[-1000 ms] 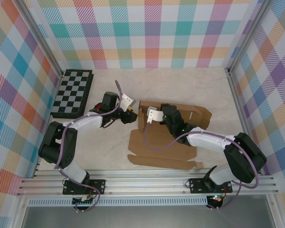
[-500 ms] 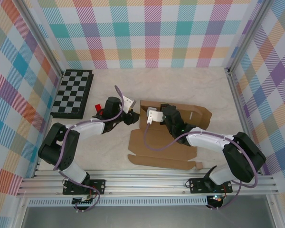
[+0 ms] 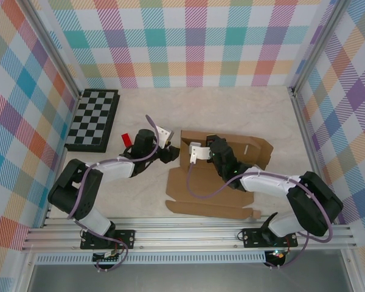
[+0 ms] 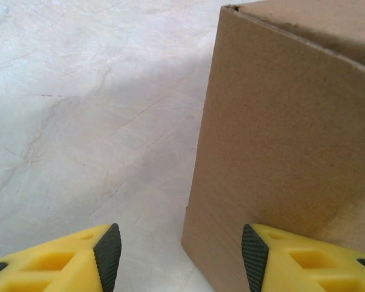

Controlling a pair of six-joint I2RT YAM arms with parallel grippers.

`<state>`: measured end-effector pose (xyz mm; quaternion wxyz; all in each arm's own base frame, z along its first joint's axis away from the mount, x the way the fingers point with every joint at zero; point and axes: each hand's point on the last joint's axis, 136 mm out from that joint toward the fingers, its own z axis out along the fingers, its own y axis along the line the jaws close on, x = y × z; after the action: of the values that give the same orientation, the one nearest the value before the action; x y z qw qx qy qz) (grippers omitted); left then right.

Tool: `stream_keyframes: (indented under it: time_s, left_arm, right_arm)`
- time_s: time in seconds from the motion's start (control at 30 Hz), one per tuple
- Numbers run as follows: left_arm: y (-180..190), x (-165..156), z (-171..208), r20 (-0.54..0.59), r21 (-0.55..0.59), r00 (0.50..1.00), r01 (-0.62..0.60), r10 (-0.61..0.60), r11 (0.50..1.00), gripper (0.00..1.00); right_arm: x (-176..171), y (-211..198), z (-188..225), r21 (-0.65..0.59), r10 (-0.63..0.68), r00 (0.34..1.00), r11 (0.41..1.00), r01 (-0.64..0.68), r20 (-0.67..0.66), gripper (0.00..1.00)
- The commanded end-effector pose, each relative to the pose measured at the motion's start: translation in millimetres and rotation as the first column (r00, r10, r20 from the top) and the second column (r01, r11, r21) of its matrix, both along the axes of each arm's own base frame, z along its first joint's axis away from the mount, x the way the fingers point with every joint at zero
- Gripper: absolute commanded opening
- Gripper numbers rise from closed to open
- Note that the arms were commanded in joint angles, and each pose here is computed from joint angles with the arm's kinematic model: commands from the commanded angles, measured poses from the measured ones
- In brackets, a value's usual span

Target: Fold the paper box

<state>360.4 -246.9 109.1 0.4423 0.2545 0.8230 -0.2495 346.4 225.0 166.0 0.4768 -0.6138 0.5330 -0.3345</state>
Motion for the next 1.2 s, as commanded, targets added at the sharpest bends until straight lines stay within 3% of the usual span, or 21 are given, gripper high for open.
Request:
stream_keyframes:
  time_s: [0.0, 0.2, 0.83, 1.17]
  left_arm:
    - [-12, -4, 35, 0.122, -0.072, 0.993, 0.018, -0.009, 0.997, 0.61]
    - [-18, -13, 44, 0.149, -0.09, 0.989, 0.029, -0.015, 0.996, 0.69]
    - [-16, -52, 41, 0.08, -0.12, 0.997, 0.019, -0.009, 0.993, 0.72]
    - [-23, -38, 35, 0.084, -0.084, 0.996, 0.013, -0.006, 0.996, 0.72]
  right_arm:
    - [-31, -13, -60, -0.164, 0.03, 0.982, 0.985, -0.062, -0.188, 0.0]
    - [-36, -16, -58, -0.17, 0.024, 0.98, 0.984, -0.058, -0.196, 0.0]
    - [-40, -12, -56, -0.151, 0.029, 0.982, 0.987, -0.057, -0.188, 0.0]
    - [-42, -12, -50, -0.135, 0.031, 0.983, 0.989, -0.056, -0.18, 0.0]
